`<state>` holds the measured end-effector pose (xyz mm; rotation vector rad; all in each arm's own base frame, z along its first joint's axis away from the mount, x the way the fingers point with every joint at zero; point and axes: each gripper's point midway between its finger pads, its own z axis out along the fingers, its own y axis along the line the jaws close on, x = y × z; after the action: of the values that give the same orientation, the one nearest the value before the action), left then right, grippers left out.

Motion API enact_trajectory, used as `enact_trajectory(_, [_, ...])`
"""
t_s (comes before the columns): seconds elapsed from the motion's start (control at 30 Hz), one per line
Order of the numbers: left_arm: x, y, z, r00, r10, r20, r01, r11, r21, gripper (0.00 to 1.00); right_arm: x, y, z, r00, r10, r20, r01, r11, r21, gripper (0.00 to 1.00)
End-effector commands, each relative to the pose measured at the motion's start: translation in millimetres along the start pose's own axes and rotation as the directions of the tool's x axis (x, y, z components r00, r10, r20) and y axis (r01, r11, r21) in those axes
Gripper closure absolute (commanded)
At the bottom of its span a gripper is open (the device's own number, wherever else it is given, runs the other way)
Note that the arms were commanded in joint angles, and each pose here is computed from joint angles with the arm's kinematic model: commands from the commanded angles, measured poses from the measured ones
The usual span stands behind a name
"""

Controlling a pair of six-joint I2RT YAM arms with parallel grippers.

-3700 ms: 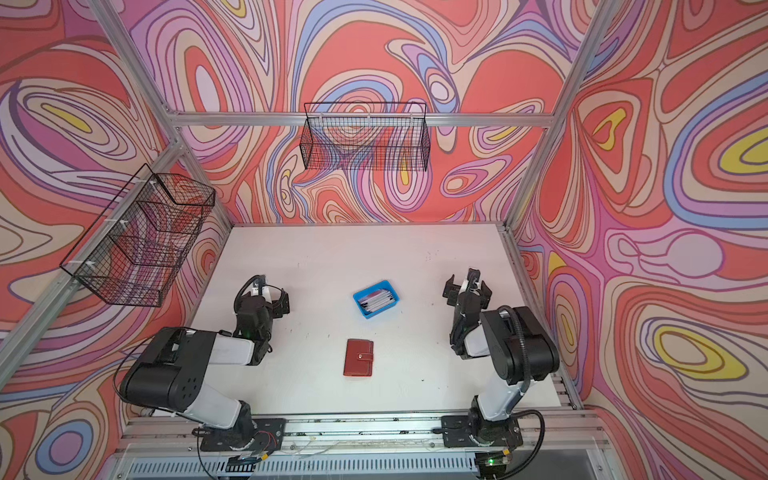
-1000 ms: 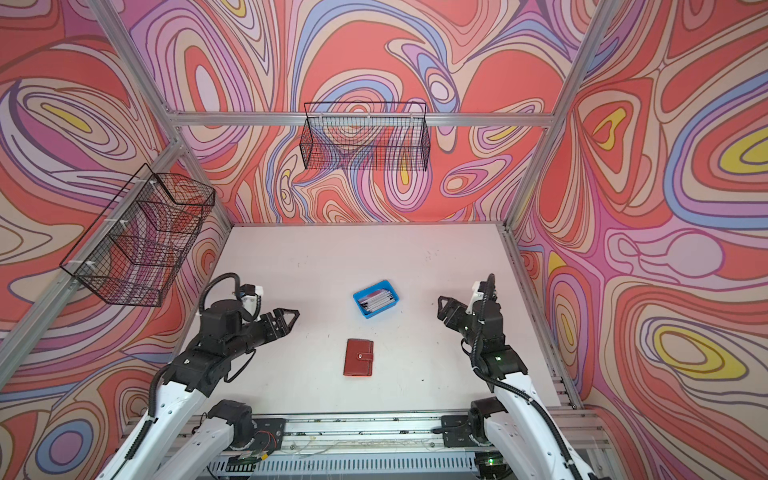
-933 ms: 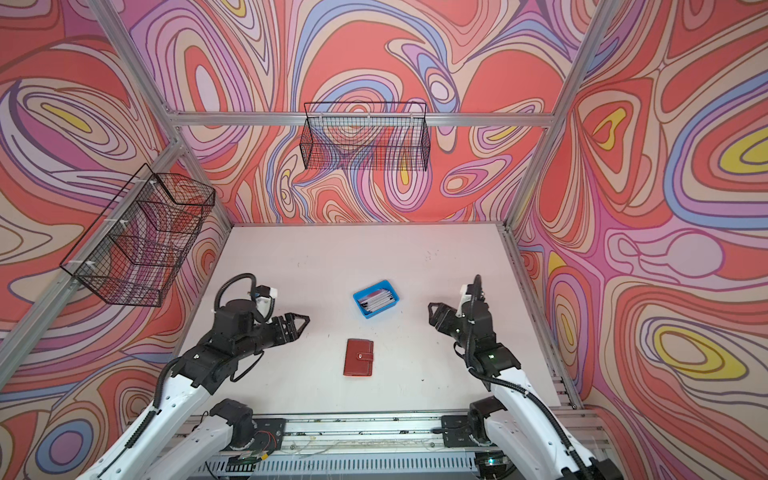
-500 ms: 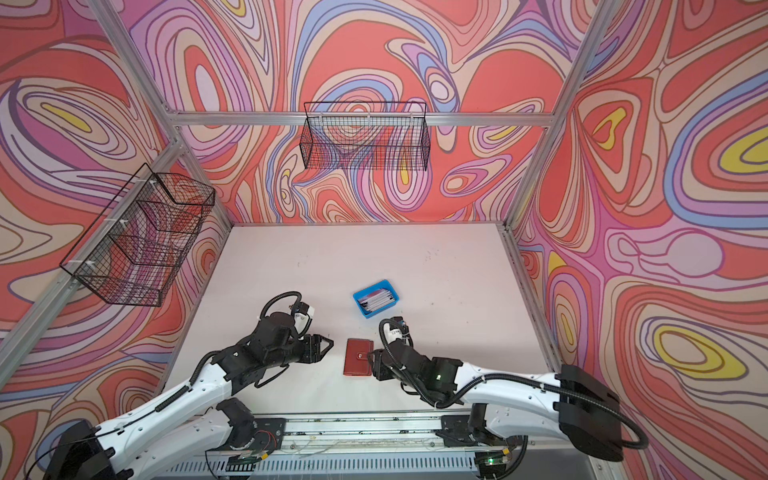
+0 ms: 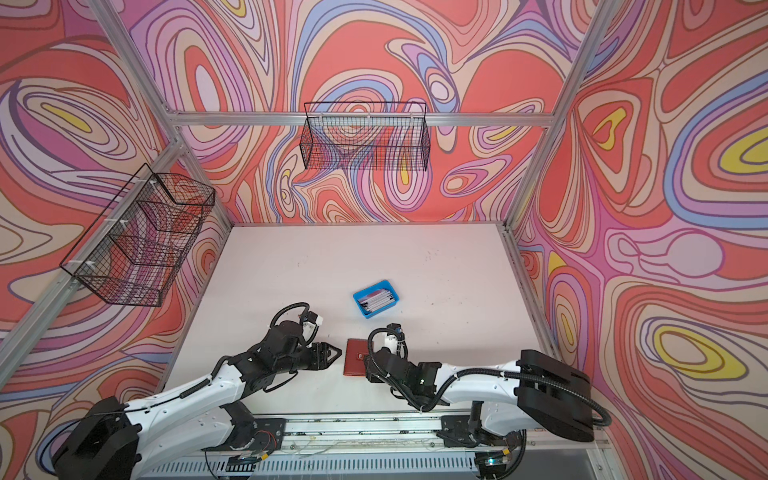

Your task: Put the credit cards into the card holder

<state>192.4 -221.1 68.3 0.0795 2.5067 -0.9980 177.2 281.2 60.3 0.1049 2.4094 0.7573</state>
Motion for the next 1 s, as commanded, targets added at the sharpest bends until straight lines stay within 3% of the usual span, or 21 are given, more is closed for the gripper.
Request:
enact_trajectory(0.0, [-0.4, -6.9, 8.2, 1.0, -0.022, 0.0, 0.022, 0.999, 0.039, 0.52, -1.5, -16.8, 4.8, 0.997, 0.076, 0.031, -0.077, 0.997, 0.012, 0.45])
enact_trajectory(0.23, [4.9, -9.9, 18.8, 0.999, -0.025, -0.035, 0.026, 0.999, 0.033, 0.55, -6.2, -23.5, 7.0, 0.99, 0.138, 0.023, -0.137, 0.99, -0.038, 0.43])
enact_trajectory(0.37, [6.2, -7.1, 16.8, 1.0, 0.003, -0.024, -0.004, 0.999, -0.033, 0.5, -6.5, -19.8, 8.7, 0.986, 0.163, 0.019, -0.162, 0.985, -0.068, 0.43])
enact_trajectory(0.67, [8.5, 6.0, 13.7, 1.0, -0.008, 0.007, 0.009, 0.997, -0.074, 0.51, 6.4, -12.4, 24.2, 0.981, 0.192, -0.035, -0.194, 0.976, -0.101, 0.45])
enact_trajectory(0.97, [15.3, 18.0, 28.9, 0.999, -0.036, -0.021, 0.033, 0.994, -0.109, 0.67, 24.7, -7.1, 44.0, 0.974, 0.195, -0.113, -0.206, 0.974, -0.097, 0.53])
